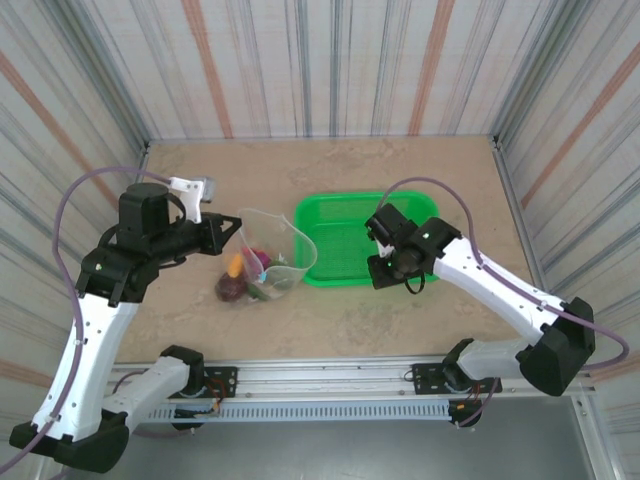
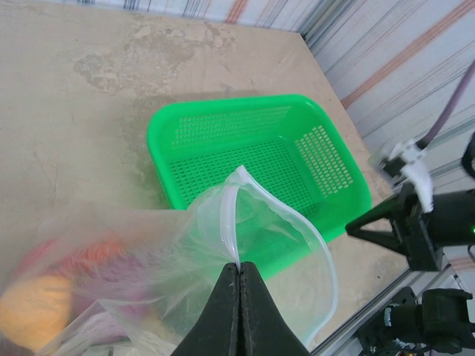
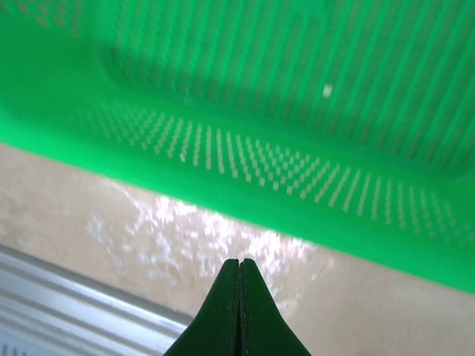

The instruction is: Place the food in the zip-top bag and seal the zipper

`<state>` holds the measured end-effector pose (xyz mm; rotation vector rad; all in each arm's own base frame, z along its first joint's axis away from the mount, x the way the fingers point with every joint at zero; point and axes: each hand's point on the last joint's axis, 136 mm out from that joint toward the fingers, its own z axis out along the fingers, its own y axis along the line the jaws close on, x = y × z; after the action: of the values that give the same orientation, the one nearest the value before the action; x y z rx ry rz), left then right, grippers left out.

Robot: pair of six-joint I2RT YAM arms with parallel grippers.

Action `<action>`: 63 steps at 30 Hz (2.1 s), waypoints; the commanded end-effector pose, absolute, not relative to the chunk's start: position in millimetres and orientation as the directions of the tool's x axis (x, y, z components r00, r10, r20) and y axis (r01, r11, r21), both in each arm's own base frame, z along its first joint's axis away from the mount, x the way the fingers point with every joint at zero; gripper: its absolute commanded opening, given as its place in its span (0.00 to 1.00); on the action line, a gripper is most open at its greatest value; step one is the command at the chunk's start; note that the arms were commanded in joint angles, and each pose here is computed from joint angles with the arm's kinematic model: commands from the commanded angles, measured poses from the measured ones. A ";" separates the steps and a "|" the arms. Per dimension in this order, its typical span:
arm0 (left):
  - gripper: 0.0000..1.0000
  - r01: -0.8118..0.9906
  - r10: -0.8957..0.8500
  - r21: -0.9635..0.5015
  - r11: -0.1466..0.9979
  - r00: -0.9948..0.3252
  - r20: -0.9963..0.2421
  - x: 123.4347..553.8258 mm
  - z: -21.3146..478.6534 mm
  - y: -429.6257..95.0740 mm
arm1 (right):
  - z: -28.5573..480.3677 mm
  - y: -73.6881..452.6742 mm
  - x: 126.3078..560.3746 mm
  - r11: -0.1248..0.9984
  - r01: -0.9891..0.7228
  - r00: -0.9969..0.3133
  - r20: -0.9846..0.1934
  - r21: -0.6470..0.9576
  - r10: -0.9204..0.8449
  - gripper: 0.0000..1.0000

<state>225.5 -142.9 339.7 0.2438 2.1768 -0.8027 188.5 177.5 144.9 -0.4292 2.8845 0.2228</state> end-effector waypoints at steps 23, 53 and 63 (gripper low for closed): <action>0.00 0.456 -0.073 -0.521 0.722 -0.698 -0.712 218.0 328.0 -155.1 | 191.5 218.0 310.4 0.920 -0.321 -0.793 -0.595 0.223 -0.132 0.29; 0.00 0.436 -0.084 -0.608 0.664 -0.764 -0.640 239.0 309.3 -175.1 | 246.5 393.9 178.4 -0.017 -0.965 0.214 -0.746 -0.262 -0.631 0.19; 0.53 0.499 -0.108 -0.510 0.700 -0.632 -0.767 223.5 346.9 -158.2 | 296.1 389.9 203.9 0.236 -0.970 -0.167 -0.845 0.050 -0.508 0.00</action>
<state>229.2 -166.0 323.6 0.2769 2.1640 -0.9812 196.6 389.6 265.4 -1.5467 1.6826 0.6802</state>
